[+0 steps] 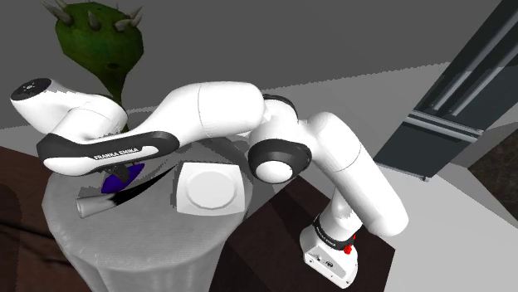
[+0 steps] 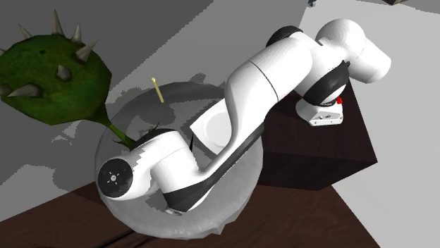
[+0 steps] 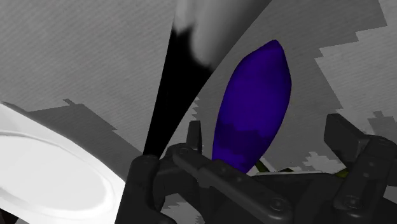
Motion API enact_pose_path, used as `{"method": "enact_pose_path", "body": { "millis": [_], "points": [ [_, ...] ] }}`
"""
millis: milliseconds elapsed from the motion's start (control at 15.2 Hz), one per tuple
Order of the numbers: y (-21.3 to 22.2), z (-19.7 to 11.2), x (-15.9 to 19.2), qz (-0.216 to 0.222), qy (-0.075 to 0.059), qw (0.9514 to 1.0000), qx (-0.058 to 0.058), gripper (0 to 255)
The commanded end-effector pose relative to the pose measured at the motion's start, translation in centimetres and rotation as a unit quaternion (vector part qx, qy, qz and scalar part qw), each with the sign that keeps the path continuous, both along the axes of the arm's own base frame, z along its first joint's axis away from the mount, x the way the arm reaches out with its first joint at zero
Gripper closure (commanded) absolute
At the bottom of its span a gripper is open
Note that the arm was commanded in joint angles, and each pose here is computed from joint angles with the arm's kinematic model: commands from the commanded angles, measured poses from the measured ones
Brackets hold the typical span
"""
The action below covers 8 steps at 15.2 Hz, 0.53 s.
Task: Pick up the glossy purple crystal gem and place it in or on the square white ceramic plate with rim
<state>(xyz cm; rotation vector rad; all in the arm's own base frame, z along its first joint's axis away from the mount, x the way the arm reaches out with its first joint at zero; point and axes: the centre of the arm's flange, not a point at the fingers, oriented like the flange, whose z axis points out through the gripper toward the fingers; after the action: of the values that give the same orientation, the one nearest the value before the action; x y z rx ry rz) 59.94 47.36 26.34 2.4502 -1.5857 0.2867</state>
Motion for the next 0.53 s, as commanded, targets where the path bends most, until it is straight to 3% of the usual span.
{"method": "enact_pose_path", "body": {
  "millis": [0,198,462],
  "points": [
    [-0.2,-1.0,0.1,-0.007,-0.002,1.0,-0.002,0],
    [-0.7,-2.8,0.2,-0.007,-0.002,1.0,-0.002,0],
    [-0.7,-2.8,0.2,-0.007,-0.002,1.0,-0.002,0]
  ]
}}
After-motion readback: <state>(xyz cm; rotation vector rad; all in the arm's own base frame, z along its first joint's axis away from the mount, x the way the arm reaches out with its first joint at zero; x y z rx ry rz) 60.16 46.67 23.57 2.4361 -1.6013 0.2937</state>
